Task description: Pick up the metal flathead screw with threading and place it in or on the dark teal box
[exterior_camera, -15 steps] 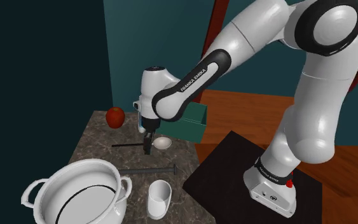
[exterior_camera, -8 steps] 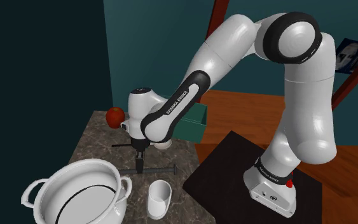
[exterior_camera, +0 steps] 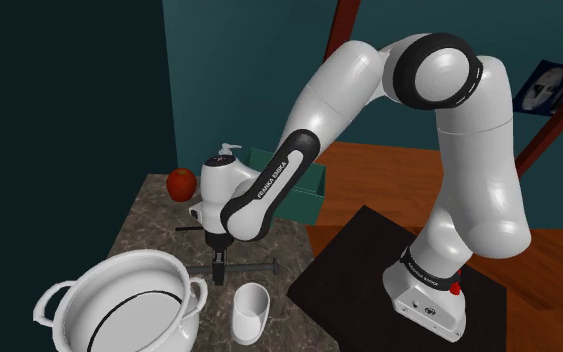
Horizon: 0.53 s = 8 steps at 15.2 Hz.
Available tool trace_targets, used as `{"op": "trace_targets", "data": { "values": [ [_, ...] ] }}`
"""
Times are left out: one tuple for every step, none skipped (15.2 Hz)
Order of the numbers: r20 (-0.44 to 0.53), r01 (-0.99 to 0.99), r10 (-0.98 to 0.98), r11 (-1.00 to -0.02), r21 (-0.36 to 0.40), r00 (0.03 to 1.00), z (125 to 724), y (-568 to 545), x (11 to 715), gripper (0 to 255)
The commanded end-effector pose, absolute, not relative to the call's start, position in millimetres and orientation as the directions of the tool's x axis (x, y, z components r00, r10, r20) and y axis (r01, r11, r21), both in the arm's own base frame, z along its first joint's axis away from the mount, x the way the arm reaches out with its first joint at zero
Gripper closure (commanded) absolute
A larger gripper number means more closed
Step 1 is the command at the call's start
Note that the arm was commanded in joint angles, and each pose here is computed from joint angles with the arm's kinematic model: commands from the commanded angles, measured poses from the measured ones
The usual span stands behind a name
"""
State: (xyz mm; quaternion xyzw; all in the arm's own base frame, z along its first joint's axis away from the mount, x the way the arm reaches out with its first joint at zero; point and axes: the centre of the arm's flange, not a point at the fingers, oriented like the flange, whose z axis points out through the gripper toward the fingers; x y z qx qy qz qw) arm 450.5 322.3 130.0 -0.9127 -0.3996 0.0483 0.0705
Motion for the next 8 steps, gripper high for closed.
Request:
{"op": "trace_targets", "data": {
  "values": [
    [-0.031, 0.723, 0.736, -0.671, -0.167, 0.676, 128.4, 322.1, 450.5, 0],
    [-0.031, 0.723, 0.736, -0.671, -0.167, 0.676, 128.4, 322.1, 450.5, 0],
    [-0.031, 0.723, 0.736, -0.671, -0.167, 0.676, 128.4, 322.1, 450.5, 0],
    [-0.031, 0.723, 0.736, -0.671, -0.167, 0.676, 128.4, 322.1, 450.5, 0],
    [-0.031, 0.723, 0.736, -0.671, -0.167, 0.676, 128.4, 322.1, 450.5, 0],
    [-0.031, 0.723, 0.736, -0.671, -0.167, 0.676, 128.5, 322.0, 450.5, 0],
    [-0.031, 0.723, 0.736, -0.671, -0.167, 0.676, 128.5, 322.0, 450.5, 255],
    [-0.031, 0.723, 0.736, -0.671, -0.167, 0.676, 128.5, 322.0, 450.5, 255]
  ]
}}
